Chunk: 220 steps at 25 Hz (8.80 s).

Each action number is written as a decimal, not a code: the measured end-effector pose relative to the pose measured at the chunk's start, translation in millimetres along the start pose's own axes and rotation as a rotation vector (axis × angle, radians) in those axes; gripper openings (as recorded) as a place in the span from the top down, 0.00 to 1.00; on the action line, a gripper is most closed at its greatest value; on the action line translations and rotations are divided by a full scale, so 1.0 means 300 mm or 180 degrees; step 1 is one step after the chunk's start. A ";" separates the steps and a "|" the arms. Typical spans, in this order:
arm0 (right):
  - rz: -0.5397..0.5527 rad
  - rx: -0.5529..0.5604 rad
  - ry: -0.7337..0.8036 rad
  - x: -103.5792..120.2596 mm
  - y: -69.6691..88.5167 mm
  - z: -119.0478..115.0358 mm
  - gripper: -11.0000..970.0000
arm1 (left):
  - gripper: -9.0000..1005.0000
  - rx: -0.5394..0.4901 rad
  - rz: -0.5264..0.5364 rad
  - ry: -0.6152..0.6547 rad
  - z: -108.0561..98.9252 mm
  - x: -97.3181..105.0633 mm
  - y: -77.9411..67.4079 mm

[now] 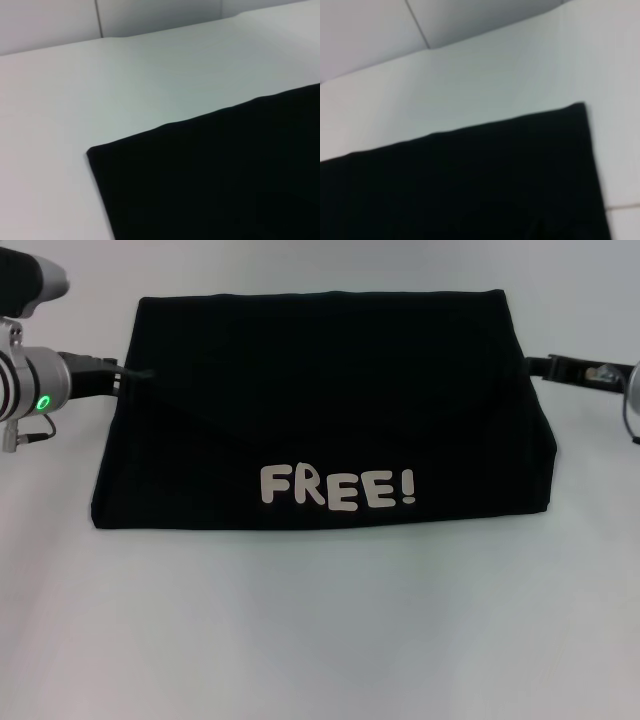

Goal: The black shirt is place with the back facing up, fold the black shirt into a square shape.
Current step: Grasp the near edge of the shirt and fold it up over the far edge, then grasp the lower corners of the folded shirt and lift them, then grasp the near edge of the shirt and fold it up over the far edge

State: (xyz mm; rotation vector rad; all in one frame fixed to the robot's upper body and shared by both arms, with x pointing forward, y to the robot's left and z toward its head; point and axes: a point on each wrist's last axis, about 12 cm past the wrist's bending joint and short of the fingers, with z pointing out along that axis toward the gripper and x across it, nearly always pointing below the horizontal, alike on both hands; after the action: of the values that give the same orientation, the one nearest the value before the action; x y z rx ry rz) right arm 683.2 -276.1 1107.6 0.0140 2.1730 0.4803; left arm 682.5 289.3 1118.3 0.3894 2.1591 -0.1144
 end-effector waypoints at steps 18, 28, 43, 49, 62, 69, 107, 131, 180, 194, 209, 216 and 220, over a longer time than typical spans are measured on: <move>0.0053 -0.0858 -0.0199 0.013 -0.109 -0.189 0.24 | 0.11 0.0760 -0.0661 0.0021 -0.281 0.226 0.061; 0.0107 -0.0836 -0.0157 0.056 -0.102 -0.177 0.24 | 0.12 0.0802 -0.0184 0.0172 -0.231 0.331 0.003; 0.0150 -0.0782 -0.0170 0.061 -0.106 -0.172 0.24 | 0.12 0.0820 0.0165 0.0411 -0.207 0.366 -0.025; 0.0154 -0.0775 -0.0168 0.065 -0.108 -0.173 0.24 | 0.17 0.0792 0.0243 0.0418 -0.198 0.360 -0.031; 0.0168 -0.0756 -0.0171 0.074 -0.119 -0.179 0.24 | 0.51 0.0674 0.0253 0.0396 -0.194 0.351 -0.011; 0.0150 -0.0749 -0.0142 0.079 -0.120 -0.180 0.25 | 0.76 0.0663 0.0270 0.0397 -0.191 0.349 -0.011; 0.0001 -0.0541 0.0941 0.222 -0.073 -0.122 0.38 | 0.99 0.0654 0.0360 0.0377 -0.202 0.331 0.000; 0.0023 -0.0866 0.0924 0.248 -0.135 -0.227 0.98 | 0.99 0.0954 0.0269 0.0404 -0.291 0.326 0.003; -0.0252 -0.0896 0.0392 0.150 -0.293 -0.413 0.97 | 0.99 0.1497 -0.0014 0.0314 -0.223 0.076 0.034; -0.0292 -0.0287 0.0132 0.033 -0.205 -0.181 0.96 | 0.99 0.0792 0.0215 0.0280 -0.087 -0.004 -0.013; -0.0346 -0.0014 -0.0103 -0.098 -0.148 -0.119 0.95 | 0.97 0.0501 0.0255 0.0075 -0.050 -0.078 -0.015; -0.0370 0.0078 -0.0171 -0.123 -0.128 -0.097 0.95 | 0.97 0.0436 0.0258 0.0024 -0.033 -0.098 -0.027; -0.0382 0.0147 -0.0191 -0.125 -0.127 -0.088 0.95 | 0.96 0.0377 0.0247 0.0010 -0.025 -0.098 -0.026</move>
State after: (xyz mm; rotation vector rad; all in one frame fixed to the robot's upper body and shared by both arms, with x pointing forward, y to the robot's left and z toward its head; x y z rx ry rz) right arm 691.8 -326.9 1137.6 -0.0753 2.1119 0.3570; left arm 689.8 276.7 1146.0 0.5411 2.1432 -0.1984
